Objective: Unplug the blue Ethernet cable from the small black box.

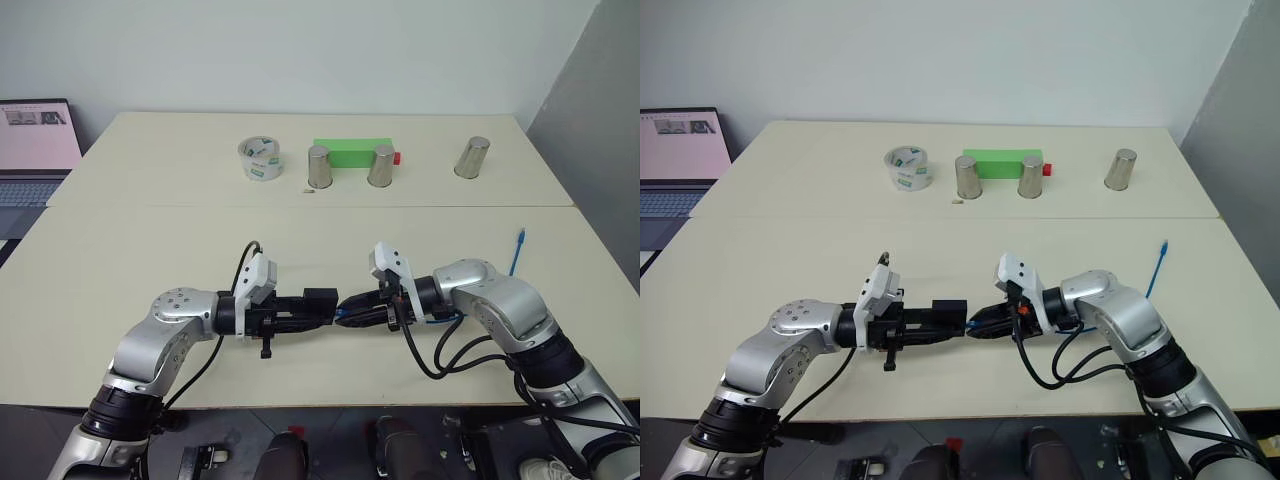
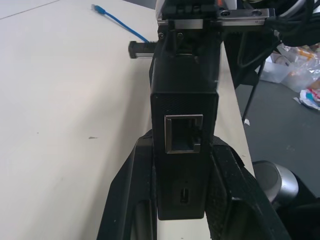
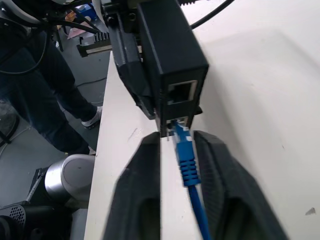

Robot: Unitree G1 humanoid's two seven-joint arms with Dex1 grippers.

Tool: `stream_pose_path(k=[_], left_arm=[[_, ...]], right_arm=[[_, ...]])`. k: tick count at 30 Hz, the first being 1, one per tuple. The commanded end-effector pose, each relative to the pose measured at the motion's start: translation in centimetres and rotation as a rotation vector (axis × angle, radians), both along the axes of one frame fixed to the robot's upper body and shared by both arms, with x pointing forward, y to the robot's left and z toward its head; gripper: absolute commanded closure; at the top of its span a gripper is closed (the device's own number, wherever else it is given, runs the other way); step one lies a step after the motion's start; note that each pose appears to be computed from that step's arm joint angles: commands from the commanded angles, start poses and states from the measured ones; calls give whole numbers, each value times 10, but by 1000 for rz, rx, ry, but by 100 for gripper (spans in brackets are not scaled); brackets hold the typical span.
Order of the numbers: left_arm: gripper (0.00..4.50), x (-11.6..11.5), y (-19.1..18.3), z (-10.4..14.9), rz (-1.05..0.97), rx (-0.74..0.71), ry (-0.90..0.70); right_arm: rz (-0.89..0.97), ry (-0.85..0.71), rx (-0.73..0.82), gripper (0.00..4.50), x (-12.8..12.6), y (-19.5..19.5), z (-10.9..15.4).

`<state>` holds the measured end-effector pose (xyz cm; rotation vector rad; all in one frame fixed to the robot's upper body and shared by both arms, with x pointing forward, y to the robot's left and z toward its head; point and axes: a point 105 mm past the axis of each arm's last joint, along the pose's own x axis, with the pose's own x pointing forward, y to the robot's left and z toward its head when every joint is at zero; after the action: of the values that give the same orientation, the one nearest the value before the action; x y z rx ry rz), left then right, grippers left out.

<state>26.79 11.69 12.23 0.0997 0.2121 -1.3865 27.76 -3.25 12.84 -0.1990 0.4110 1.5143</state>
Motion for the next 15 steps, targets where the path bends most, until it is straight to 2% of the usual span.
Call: stream_pose_path(k=[1, 10, 15], left_arm=[[371, -2, -5, 7, -17, -6, -38], [371, -9, -5, 0, -52, 23, -20], [371, -9, 10, -4, -42, 78, -16]], right_arm=[[23, -38, 30, 444, 0, 6, 14], [45, -59, 6, 444, 0, 5, 12], [24, -52, -52, 444, 5, -12, 6]])
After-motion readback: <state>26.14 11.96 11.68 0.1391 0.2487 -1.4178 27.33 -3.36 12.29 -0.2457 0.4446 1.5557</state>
